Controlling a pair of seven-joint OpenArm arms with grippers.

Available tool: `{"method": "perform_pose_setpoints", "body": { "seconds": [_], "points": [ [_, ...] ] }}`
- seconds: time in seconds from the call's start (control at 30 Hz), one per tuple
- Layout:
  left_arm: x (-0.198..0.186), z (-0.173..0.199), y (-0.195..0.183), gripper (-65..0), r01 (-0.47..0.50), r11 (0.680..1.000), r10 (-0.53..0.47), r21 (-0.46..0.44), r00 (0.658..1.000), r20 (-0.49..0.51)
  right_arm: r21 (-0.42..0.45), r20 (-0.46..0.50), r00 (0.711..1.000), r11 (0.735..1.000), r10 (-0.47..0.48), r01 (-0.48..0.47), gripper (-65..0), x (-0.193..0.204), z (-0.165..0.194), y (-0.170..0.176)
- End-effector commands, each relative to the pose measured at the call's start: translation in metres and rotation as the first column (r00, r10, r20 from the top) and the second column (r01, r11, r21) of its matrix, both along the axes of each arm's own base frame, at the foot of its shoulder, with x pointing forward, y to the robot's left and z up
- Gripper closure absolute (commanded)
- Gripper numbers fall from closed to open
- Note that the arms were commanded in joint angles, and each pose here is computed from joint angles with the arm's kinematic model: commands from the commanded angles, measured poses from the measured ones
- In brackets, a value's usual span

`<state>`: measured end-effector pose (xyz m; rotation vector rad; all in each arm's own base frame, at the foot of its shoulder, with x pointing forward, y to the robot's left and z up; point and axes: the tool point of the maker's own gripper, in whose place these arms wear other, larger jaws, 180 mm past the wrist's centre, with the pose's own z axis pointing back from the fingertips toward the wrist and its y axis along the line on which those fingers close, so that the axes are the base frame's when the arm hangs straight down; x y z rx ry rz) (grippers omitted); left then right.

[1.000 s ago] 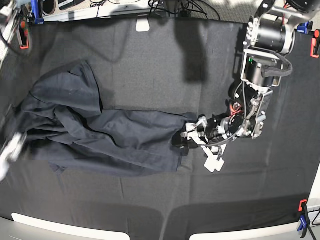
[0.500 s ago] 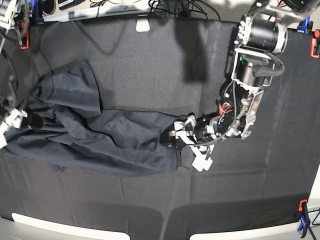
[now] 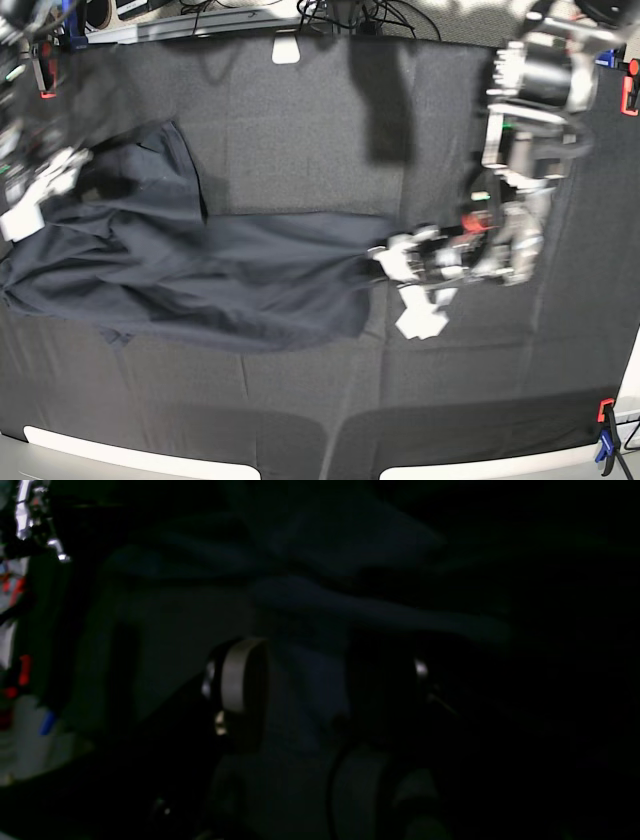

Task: Layout the t-shirt on the table in an organized manner, then fold the t-shirt properly
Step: 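Grasp a shirt edge with the right gripper, keep left gripper holding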

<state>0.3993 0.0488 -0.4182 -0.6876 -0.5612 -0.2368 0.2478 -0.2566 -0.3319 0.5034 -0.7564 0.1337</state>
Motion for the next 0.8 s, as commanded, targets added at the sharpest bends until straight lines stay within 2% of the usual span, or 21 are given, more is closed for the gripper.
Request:
{"method": "perform_pose_setpoints", "body": {
  "seconds": [0.0, 0.1, 0.27, 0.37, 0.53, 0.67, 0.77],
  "points": [
    [0.016, 0.018, 0.017, 0.0, -0.025, 1.0, 0.025, 0.0, 0.999, 0.041, 0.0, 0.072, 0.997, 1.0, 0.023, -0.023, -34.2, 0.007, 0.017, 0.004],
    [0.018, 0.023, 0.057, 0.0, -0.077, 0.997, 0.077, -0.002, 0.997, 0.028, 0.026, 0.1, 0.995, 0.999, 0.029, -0.032, -34.2, 0.008, 0.02, 0.019],
    [0.016, 0.032, 0.125, 0.0, -0.152, 0.987, 0.151, 0.044, 0.988, 0.022, 0.029, 0.129, 0.991, 0.999, 0.041, -0.045, -34.2, 0.009, 0.027, 0.029],
    [0.019, 0.05, 0.16, 0.0, -0.189, 0.981, 0.187, 0.034, 0.98, 0.065, 0.023, 0.138, 0.989, 0.998, 0.048, -0.051, -34.2, 0.01, 0.03, 0.03],
    [0.031, 0.086, 0.224, 0.0, -0.348, 0.937, 0.346, -0.009, 0.927, 0.148, 0.021, 0.143, 0.988, 0.998, 0.049, -0.053, -34.2, 0.011, 0.031, 0.031],
    [0.036, 0.114, 0.254, 0.0, -0.444, 0.889, 0.458, -0.112, 0.869, 0.189, 0.022, 0.144, 0.988, 0.998, 0.049, -0.053, -34.2, 0.011, 0.032, 0.031],
    [0.033, 0.117, 0.253, 0.0, -0.44, 0.886, 0.46, -0.145, 0.872, 0.165, 0.049, 0.181, 0.983, 0.998, 0.032, -0.042, -34.2, 0.015, 0.038, 0.033]
  ]
}}
